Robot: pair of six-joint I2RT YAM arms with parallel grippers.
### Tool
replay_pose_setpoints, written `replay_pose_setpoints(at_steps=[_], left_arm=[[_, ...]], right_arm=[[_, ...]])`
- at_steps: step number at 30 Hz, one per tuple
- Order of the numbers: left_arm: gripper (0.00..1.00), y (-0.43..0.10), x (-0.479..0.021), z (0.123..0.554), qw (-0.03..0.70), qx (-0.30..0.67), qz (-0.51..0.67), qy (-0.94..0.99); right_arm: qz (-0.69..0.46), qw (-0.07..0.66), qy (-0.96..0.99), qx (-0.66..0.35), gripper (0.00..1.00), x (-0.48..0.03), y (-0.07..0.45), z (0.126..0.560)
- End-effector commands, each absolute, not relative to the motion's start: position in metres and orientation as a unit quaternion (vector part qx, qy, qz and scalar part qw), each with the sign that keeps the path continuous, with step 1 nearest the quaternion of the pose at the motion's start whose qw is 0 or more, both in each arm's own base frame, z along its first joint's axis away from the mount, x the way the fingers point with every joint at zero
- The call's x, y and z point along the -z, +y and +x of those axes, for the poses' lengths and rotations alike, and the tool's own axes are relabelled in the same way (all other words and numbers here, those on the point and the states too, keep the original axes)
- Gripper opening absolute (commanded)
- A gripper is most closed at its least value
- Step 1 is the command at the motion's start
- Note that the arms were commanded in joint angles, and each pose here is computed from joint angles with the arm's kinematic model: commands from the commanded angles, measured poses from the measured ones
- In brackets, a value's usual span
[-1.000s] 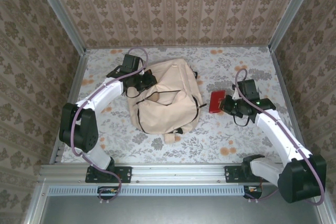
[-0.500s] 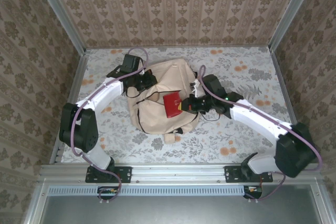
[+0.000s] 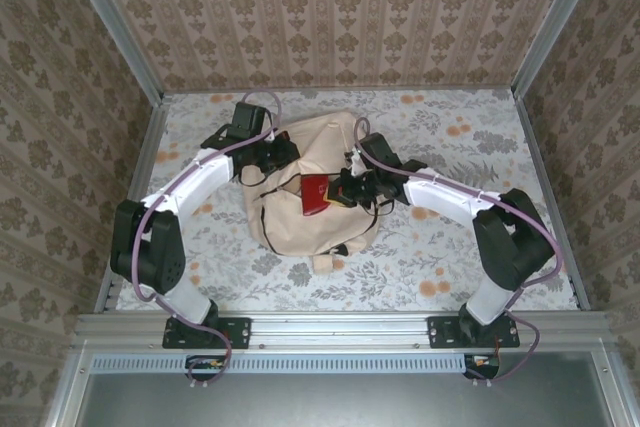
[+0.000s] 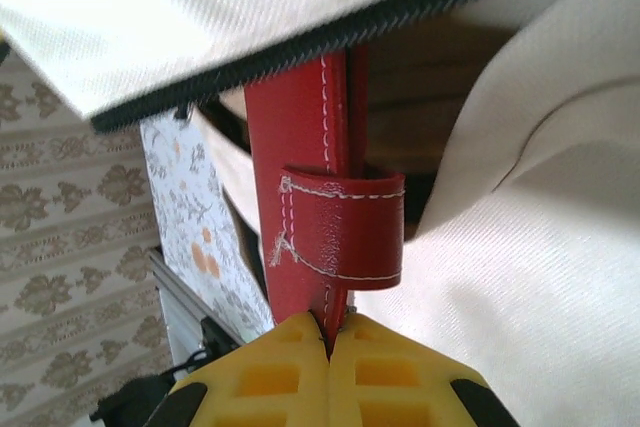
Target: Pack books, pencil case, and school supplies into a backpack
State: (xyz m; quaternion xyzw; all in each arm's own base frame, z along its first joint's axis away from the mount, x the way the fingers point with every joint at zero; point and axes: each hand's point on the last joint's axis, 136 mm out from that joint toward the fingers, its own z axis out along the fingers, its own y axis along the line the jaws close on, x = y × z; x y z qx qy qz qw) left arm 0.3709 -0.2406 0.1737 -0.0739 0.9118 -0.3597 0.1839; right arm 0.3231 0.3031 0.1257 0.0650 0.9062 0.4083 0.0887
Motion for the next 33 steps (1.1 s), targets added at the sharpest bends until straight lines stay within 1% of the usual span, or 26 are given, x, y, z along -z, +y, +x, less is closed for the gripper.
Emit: replay_pose_setpoints(at_steps=[1, 5, 7, 11, 14, 19, 23, 26, 28, 32, 33], left_arm=[[0.00, -0.250, -0.208, 0.360, 0.200, 0.392, -0.035, 0.897], [0.00, -0.250, -0.200, 0.358, 0.191, 0.388, -0.038, 0.901], [0.00, -0.251, -0.196, 0.358, 0.186, 0.389, -0.037, 0.902], [0.00, -0.257, -0.189, 0.362, 0.177, 0.389, -0.036, 0.903], [0.00, -0.260, -0.189, 0.365, 0.176, 0.390, -0.036, 0.903], [0.00, -0.254, -0.185, 0.370, 0.182, 0.372, -0.047, 0.909], [0.00, -0.255, -0.187, 0.374, 0.184, 0.375, -0.048, 0.907], [0.00, -0.261, -0.192, 0.374, 0.185, 0.383, -0.044, 0.904], [0.00, -0.266, -0.195, 0.372, 0.182, 0.390, -0.038, 0.902], [0.00, -0.277, -0.206, 0.368, 0.174, 0.420, -0.030, 0.890], [0.00, -0.289, -0.207, 0.359, 0.168, 0.422, -0.015, 0.891]], right_arm=[[0.106, 0.132, 0.901, -0.399, 0.02, -0.132, 0.293, 0.353], [0.127, 0.172, 0.894, -0.394, 0.02, -0.138, 0.279, 0.367], [0.117, 0.184, 0.890, -0.400, 0.02, -0.142, 0.282, 0.372], [0.100, 0.168, 0.884, -0.424, 0.02, -0.138, 0.301, 0.381], [0.120, 0.178, 0.880, -0.423, 0.01, -0.133, 0.300, 0.388], [0.146, 0.226, 0.877, -0.397, 0.00, -0.145, 0.274, 0.380], [0.168, 0.230, 0.878, -0.385, 0.00, -0.146, 0.257, 0.363], [0.179, 0.245, 0.874, -0.381, 0.00, -0.147, 0.248, 0.359], [0.178, 0.247, 0.872, -0.383, 0.00, -0.147, 0.251, 0.364], [0.172, 0.236, 0.862, -0.414, 0.00, -0.144, 0.275, 0.380], [0.174, 0.238, 0.859, -0.419, 0.00, -0.144, 0.280, 0.386]])
